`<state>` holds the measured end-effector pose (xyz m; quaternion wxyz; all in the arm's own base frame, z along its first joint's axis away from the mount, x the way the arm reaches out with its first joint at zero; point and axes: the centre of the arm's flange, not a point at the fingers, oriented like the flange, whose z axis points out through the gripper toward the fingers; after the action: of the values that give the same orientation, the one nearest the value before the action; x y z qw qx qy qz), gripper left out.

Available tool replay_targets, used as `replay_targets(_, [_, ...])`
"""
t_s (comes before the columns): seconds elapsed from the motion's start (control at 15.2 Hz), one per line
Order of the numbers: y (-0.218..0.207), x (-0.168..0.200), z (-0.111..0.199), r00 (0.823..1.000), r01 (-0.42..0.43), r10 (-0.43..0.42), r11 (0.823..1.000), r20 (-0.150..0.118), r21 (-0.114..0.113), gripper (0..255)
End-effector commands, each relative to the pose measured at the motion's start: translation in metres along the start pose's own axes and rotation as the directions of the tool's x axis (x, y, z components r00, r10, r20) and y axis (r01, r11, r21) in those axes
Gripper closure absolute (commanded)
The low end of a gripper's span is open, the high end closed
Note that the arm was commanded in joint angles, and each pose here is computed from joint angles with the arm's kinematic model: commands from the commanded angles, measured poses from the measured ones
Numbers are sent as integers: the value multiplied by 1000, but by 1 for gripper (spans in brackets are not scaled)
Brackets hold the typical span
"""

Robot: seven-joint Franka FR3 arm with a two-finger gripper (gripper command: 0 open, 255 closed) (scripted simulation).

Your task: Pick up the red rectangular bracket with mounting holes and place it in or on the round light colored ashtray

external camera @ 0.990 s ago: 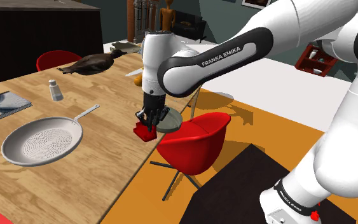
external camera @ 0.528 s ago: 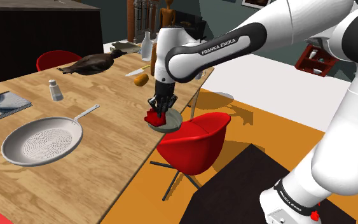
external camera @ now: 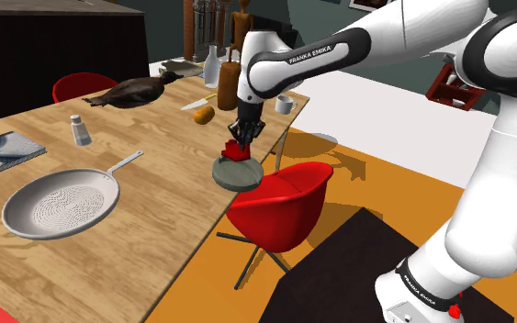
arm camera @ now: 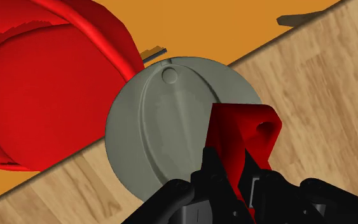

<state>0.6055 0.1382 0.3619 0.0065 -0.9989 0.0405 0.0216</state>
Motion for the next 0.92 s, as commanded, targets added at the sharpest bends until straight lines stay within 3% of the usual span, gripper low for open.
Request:
replay_targets(0.0, [11, 8, 4, 1000, 2, -2, 1000, 0, 0, 255])
replay_targets(0.86, [12, 11, 73, 1000, 2, -2, 1000, 0, 0, 255])
